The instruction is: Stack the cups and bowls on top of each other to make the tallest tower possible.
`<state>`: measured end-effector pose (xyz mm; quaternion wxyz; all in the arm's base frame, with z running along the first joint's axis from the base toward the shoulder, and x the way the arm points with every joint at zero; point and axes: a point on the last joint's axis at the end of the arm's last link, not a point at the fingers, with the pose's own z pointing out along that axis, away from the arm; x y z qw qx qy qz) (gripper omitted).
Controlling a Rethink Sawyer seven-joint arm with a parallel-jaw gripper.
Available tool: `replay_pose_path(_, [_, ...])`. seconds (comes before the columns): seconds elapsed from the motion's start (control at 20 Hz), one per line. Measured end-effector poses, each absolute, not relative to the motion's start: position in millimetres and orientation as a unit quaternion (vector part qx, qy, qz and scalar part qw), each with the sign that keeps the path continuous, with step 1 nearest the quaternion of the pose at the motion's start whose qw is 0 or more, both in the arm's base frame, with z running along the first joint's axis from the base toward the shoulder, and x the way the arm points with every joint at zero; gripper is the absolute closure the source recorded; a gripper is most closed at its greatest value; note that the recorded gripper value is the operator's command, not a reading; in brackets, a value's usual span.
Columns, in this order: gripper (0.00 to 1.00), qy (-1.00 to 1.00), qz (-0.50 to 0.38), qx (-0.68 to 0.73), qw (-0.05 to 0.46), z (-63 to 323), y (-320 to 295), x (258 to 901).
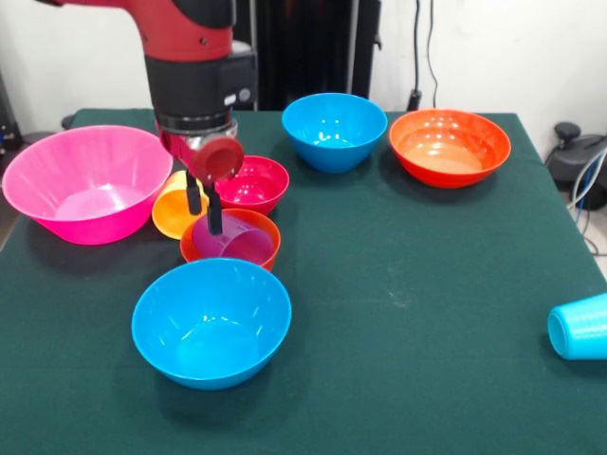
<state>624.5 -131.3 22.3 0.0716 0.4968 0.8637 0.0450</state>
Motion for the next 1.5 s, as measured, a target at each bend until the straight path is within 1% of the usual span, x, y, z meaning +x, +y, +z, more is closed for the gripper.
replay_pose_path(0.25, [0.0, 0.866, 0.043, 0.494, 0.059, 4, -121, 621])
replay_pose_path(0.85, [0.0, 0.863, 0.029, 0.502, 0.046, 5, -114, 619])
replay_pose_path(1.25, [0.0, 0.861, 0.02, 0.508, 0.028, -6, -124, 625])
replay_pose_path(1.5, [0.0, 0.858, 0.019, 0.513, 0.01, -4, -129, 621])
